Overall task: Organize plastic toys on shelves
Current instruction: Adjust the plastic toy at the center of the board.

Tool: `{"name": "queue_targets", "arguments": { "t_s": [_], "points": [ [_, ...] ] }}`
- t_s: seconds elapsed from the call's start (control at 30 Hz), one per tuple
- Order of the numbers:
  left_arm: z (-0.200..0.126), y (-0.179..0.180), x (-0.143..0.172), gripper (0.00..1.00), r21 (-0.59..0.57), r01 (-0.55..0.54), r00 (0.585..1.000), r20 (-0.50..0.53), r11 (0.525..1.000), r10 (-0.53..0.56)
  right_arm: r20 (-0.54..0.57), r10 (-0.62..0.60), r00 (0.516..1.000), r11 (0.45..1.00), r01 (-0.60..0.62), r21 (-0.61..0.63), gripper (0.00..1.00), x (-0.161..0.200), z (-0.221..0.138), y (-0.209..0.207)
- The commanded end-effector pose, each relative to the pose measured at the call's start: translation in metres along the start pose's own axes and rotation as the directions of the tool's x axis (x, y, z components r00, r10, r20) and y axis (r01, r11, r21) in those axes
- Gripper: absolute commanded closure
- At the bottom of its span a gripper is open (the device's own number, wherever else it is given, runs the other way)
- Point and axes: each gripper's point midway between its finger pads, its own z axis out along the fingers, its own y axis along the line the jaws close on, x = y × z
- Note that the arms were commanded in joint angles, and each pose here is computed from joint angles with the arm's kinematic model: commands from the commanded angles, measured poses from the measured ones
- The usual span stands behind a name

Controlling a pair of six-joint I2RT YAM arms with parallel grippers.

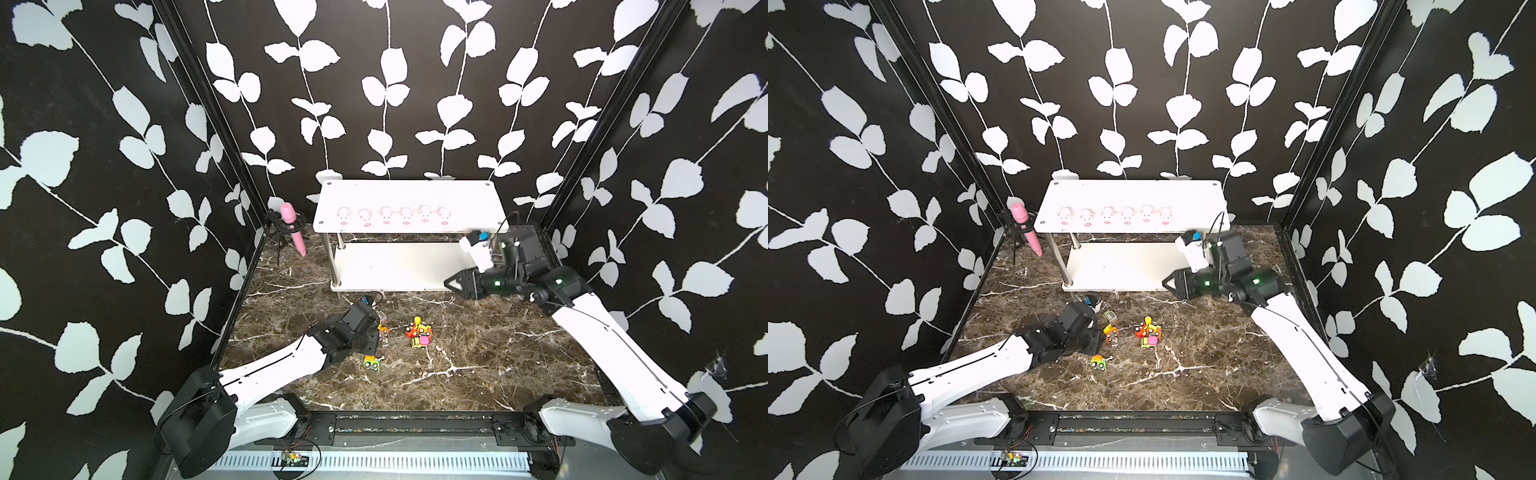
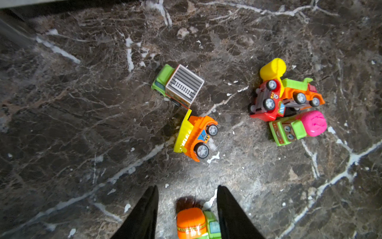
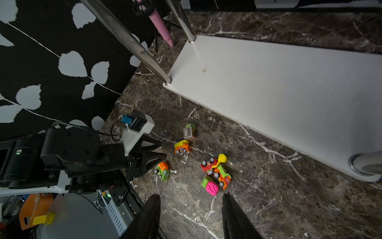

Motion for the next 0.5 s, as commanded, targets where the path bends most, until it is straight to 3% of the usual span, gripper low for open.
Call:
{"name": "queue_targets", "arguments": {
  "t_s": [0.0, 0.23, 0.47],
  "points": [
    [0.003, -0.004, -0.015, 0.47, 0.022, 0.016, 0.999, 0.033, 1.000, -0.016, 0.020, 0.009, 1.000, 0.999, -0.010, 0.039, 0.50, 0.013, 0.018, -0.010],
    [0.012, 0.001, -0.041, 0.44, -0.014, 0.011, 0.999, 0.037, 1.000, -0.011, -0.061, 0.040, 0.997, 0.994, -0.034, 0.102, 0.49, 0.065, 0.060, -0.028],
    [0.027, 0.006, -0.068, 0.40, -0.014, 0.003, 0.999, 0.048, 1.000, -0.003, -0.115, 0.009, 0.993, 0.996, 0.001, 0.087, 0.49, 0.094, 0.103, -0.019]
  ]
}}
